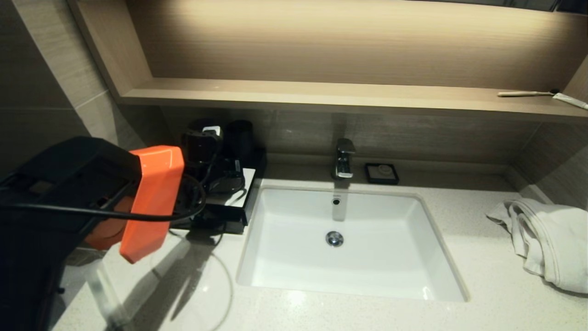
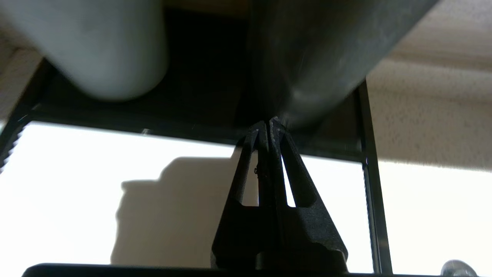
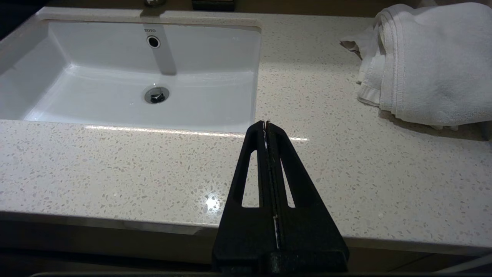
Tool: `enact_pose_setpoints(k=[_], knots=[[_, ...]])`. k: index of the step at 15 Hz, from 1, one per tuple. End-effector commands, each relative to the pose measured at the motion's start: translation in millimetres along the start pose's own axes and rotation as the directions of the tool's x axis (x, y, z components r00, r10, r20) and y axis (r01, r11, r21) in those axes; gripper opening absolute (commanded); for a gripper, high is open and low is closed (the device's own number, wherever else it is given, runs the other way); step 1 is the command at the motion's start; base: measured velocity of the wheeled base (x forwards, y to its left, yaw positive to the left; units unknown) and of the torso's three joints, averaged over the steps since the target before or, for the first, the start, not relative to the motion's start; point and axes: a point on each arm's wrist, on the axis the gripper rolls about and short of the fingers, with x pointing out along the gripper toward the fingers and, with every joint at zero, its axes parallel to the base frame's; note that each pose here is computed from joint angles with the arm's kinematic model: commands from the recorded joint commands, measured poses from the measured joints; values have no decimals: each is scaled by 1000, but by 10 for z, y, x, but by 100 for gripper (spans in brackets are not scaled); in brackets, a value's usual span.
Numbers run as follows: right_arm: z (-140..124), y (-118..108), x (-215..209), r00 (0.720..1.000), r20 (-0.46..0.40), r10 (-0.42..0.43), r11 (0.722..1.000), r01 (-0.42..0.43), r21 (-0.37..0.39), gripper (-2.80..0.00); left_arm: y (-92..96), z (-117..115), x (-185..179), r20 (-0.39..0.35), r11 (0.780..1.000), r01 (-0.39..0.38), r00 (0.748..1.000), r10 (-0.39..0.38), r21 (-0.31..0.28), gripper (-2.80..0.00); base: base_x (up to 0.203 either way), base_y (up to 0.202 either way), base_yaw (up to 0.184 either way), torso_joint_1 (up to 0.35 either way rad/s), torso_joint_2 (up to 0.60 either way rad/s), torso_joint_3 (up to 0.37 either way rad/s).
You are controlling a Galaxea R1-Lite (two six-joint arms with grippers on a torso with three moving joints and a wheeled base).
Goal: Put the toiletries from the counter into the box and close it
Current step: Place the cup on the storage box, then open the drawer
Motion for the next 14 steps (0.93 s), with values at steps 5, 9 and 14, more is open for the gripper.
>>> enact_pose_setpoints(k=[5, 9, 14], knots=[[0, 0, 0, 1000, 0, -1, 1000, 1, 0, -280, 55, 226, -810, -7, 1000, -7, 1000, 7, 6, -280, 0, 0, 0, 0, 0, 0], [0, 0, 0, 1000, 0, 0, 1000, 0, 0, -280, 155, 300, -1436, -4, 1000, -20, 1000, 20, 13, -280, 0, 0, 0, 0, 0, 0], [0, 0, 0, 1000, 0, 0, 1000, 0, 0, -280, 279, 71, -1947, -95, 998, -44, 994, 48, 44, -280, 0, 0, 0, 0, 0, 0]])
